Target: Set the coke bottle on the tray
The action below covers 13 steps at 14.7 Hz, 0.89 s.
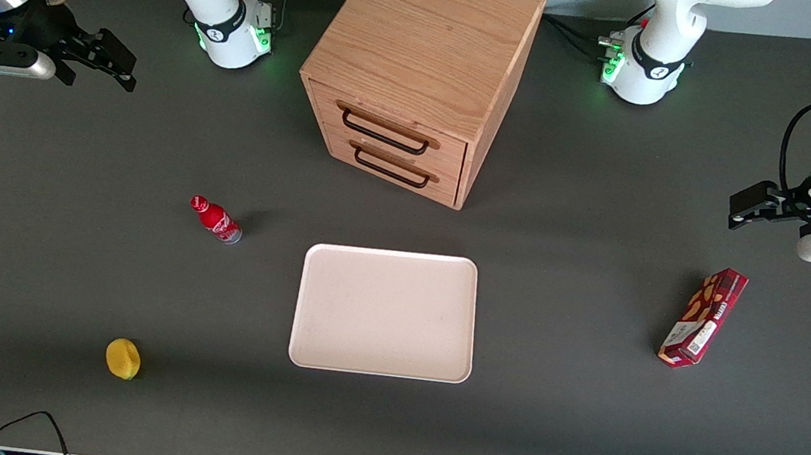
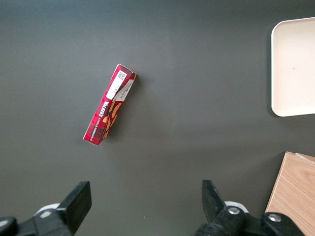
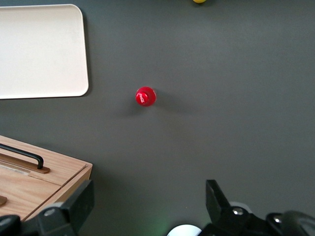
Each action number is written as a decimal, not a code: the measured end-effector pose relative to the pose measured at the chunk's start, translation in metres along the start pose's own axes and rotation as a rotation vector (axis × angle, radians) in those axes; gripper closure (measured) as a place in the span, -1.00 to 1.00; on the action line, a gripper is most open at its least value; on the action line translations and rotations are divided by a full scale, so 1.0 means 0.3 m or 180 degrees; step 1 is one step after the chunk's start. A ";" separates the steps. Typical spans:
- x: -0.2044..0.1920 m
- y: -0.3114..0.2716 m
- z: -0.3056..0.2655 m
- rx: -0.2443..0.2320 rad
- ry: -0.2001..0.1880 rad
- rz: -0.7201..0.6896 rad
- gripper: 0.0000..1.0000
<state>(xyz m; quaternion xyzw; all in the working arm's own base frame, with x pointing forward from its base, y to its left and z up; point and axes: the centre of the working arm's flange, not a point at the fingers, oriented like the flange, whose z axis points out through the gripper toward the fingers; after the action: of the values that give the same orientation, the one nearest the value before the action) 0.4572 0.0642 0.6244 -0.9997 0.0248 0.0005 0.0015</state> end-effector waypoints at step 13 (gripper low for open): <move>0.031 -0.001 -0.019 0.0016 -0.0030 -0.0007 -1.00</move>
<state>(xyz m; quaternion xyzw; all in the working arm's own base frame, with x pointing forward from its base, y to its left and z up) 0.4664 0.0640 0.6301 -0.9997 0.0237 0.0052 0.0040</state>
